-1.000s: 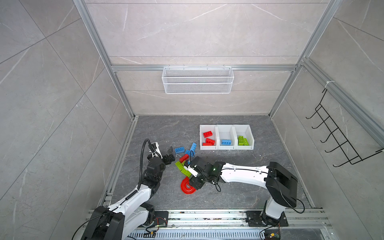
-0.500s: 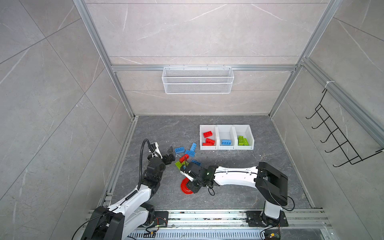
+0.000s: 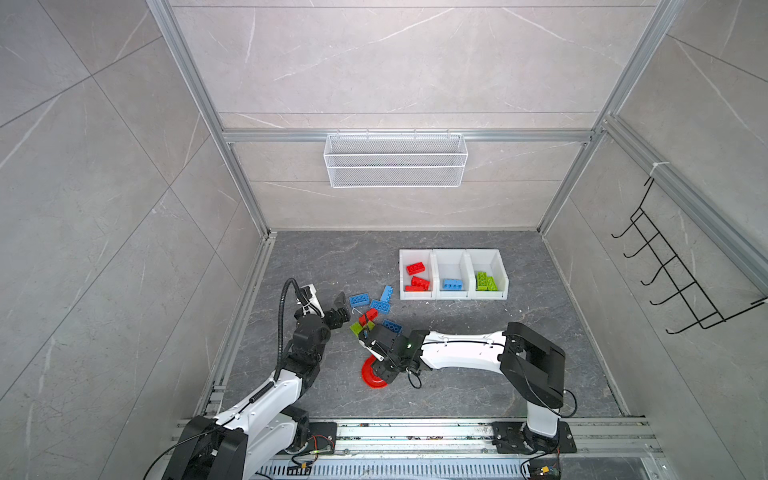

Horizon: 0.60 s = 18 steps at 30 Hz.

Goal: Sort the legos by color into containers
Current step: 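Lower the right gripper onto the red arch and grasp it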

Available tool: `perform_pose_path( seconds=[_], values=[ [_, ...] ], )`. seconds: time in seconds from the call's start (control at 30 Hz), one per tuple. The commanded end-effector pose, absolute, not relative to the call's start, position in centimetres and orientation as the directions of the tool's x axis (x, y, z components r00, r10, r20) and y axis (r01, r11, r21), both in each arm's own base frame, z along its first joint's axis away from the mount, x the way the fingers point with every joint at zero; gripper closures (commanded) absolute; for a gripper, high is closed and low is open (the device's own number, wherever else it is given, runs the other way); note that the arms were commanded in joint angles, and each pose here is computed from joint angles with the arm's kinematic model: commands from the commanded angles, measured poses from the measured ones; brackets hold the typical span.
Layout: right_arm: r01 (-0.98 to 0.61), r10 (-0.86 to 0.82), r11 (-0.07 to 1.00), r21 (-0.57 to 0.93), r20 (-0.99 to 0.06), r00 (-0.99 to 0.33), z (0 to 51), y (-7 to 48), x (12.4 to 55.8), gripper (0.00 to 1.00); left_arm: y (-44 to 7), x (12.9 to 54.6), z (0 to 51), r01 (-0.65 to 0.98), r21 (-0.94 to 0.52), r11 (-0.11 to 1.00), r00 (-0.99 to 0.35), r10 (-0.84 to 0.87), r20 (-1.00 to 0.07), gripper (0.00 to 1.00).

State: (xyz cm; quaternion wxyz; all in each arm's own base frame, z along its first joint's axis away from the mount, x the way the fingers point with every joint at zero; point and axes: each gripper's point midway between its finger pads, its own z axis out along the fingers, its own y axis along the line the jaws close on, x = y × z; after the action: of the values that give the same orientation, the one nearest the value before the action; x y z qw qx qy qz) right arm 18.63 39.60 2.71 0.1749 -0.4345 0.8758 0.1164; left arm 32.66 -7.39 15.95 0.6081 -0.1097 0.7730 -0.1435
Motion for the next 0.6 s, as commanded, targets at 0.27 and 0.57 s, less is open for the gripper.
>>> perform_pose_path(
  seconds=[0.27, 0.57],
  values=[
    [-0.767, -0.702, 0.642, 0.005, -0.400, -0.589, 3.6, 38.4, 18.7, 0.69, -6.8, 32.9, 17.2, -0.013, -0.370, 0.929, -0.192, -0.365, -0.911, 0.00],
    [-0.740, -0.642, 0.672, 0.025, -0.477, -0.600, 6.7, 37.1, 19.0, 0.76, -6.9, 33.0, 16.9, -0.016, -0.373, 0.928, -0.203, -0.368, -0.907, 0.00]
  ],
)
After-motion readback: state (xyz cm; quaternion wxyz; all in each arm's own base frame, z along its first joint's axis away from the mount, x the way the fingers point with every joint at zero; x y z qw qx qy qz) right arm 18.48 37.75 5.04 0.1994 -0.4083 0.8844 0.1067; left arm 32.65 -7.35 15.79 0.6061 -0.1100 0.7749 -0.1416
